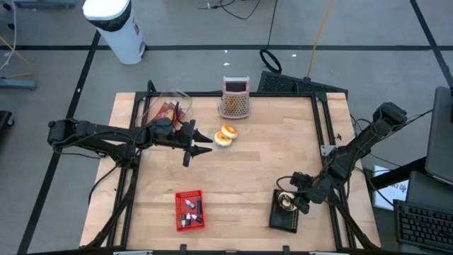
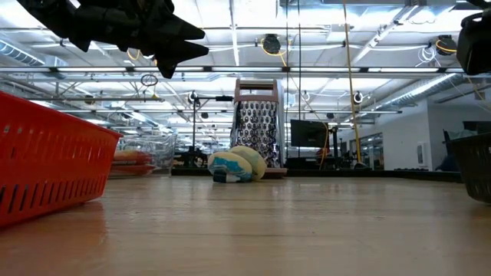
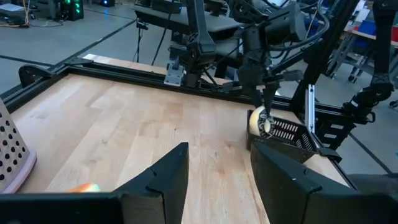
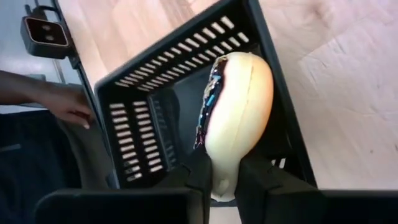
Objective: Pick & Place Food Item
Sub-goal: Put the black doughnut into the black bin
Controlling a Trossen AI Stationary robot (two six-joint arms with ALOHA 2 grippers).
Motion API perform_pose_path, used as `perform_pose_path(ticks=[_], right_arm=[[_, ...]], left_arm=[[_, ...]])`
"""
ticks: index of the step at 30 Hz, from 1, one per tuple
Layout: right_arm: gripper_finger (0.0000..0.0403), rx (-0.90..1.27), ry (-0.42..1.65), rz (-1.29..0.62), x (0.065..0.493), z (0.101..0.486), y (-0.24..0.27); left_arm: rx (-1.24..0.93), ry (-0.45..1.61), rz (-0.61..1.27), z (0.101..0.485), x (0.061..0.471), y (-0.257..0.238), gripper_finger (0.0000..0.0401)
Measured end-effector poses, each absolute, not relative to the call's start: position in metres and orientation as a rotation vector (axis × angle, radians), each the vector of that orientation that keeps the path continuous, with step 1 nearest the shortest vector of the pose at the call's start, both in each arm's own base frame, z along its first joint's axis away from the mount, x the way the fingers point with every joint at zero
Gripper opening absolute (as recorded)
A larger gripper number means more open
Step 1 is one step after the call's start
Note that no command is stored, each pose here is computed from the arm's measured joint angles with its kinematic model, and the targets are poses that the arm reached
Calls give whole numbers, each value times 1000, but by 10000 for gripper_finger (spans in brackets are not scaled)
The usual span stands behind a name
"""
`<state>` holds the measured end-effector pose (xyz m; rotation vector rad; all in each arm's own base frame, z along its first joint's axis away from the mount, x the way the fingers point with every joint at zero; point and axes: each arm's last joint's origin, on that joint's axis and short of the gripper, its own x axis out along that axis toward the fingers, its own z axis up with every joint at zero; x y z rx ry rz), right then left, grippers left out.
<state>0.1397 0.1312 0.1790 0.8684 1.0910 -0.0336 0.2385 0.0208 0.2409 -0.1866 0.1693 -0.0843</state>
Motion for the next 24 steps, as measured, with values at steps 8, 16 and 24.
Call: perform_pose_path(ticks=[8,16,24], right_arm=[[88,840,1101,2,139,178,132],[149,737,1091,65,139,178,132],[169,697,1087,87,139,178,131]], left_arm=[[-187,169,-84,241,239,21,175],[-187,169,-84,241,238,21,175],[-187,169,-84,241,239,21,175]])
